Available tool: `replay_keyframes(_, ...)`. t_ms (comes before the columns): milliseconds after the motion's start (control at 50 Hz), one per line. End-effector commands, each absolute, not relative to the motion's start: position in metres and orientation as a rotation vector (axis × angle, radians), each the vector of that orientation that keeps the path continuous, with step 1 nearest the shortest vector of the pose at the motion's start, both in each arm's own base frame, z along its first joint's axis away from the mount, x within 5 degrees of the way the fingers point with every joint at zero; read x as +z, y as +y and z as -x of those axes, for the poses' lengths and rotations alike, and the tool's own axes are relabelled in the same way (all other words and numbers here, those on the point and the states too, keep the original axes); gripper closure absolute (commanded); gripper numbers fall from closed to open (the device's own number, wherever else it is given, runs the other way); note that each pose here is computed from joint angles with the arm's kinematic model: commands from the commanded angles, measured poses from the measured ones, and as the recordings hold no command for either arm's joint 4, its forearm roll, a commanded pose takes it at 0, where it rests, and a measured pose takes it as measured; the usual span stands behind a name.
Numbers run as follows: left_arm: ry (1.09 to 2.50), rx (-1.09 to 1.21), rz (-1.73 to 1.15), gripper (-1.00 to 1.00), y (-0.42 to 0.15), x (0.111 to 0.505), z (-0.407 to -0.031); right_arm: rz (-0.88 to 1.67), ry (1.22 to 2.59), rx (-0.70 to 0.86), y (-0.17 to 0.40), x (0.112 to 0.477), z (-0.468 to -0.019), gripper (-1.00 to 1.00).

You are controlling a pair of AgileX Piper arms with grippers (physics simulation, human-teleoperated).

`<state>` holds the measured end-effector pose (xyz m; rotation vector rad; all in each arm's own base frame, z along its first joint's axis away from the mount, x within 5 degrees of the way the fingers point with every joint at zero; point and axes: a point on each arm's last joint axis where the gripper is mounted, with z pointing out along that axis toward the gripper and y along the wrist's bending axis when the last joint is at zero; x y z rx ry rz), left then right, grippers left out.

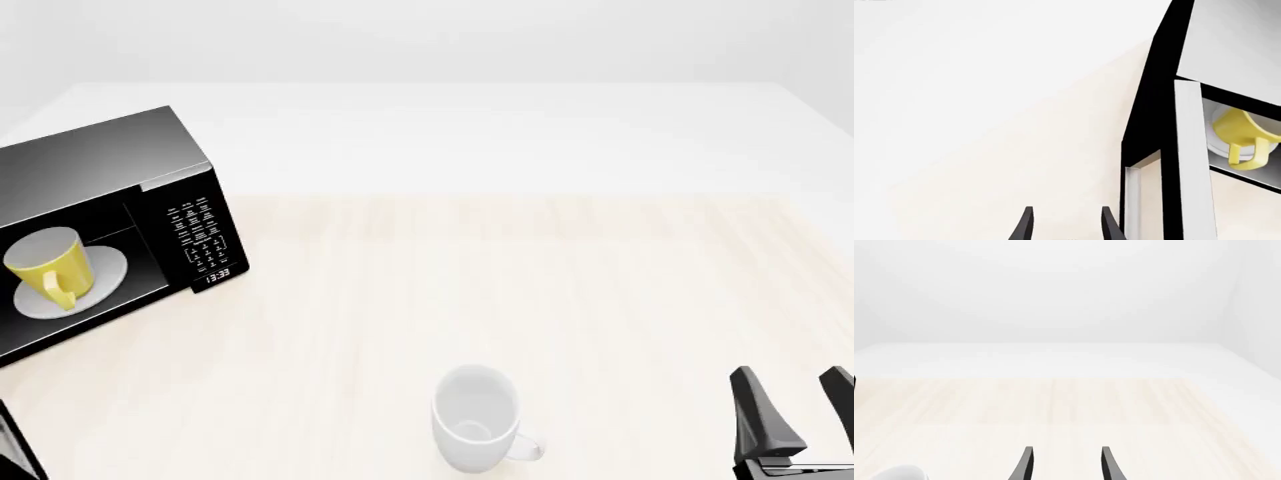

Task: Put the yellow and white mug in the microwave and close it.

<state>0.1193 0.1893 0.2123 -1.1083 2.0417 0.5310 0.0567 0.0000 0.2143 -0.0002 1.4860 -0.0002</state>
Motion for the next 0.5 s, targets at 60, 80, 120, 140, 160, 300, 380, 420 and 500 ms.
replay_keyframes(60,2.085,0.506,1.035,-1.0,0.182,0.206,-0.13,0.0,1.486,0.0,0.0,0.214,-0.057,-1.0)
replay_keyframes(80,2.09,0.502,1.037,-1.0,0.182,0.205,-0.131,0.0,1.486,0.0,0.0,0.214,-0.057,-1.0)
replay_keyframes(120,2.088,0.501,1.027,-1.0,0.181,0.206,-0.132,0.0,1.486,0.0,0.0,0.214,-0.057,-1.0)
replay_keyframes(140,2.091,0.498,1.025,-1.0,0.181,0.205,-0.133,0.0,1.486,0.0,0.0,0.214,-0.057,-1.0)
replay_keyframes(160,2.091,0.498,1.025,-1.0,0.181,0.205,-0.133,0.0,1.486,0.0,0.0,0.214,-0.057,-1.0)
replay_keyframes(300,2.097,0.492,1.013,-1.0,0.181,0.203,-0.136,0.0,1.486,0.0,0.0,0.214,-0.057,-1.0)
replay_keyframes(380,2.098,0.492,1.007,-1.0,0.181,0.202,-0.137,0.0,1.486,0.0,0.0,0.214,-0.057,-1.0)
replay_keyframes(420,2.108,0.463,0.995,-1.0,0.178,0.2,-0.143,-0.001,1.486,0.0,0.0,0.214,-0.057,-1.0)
replay_keyframes(500,2.111,0.452,0.984,-1.0,0.176,0.2,-0.146,0.003,1.502,-0.003,0.0,0.214,-0.059,-1.0)
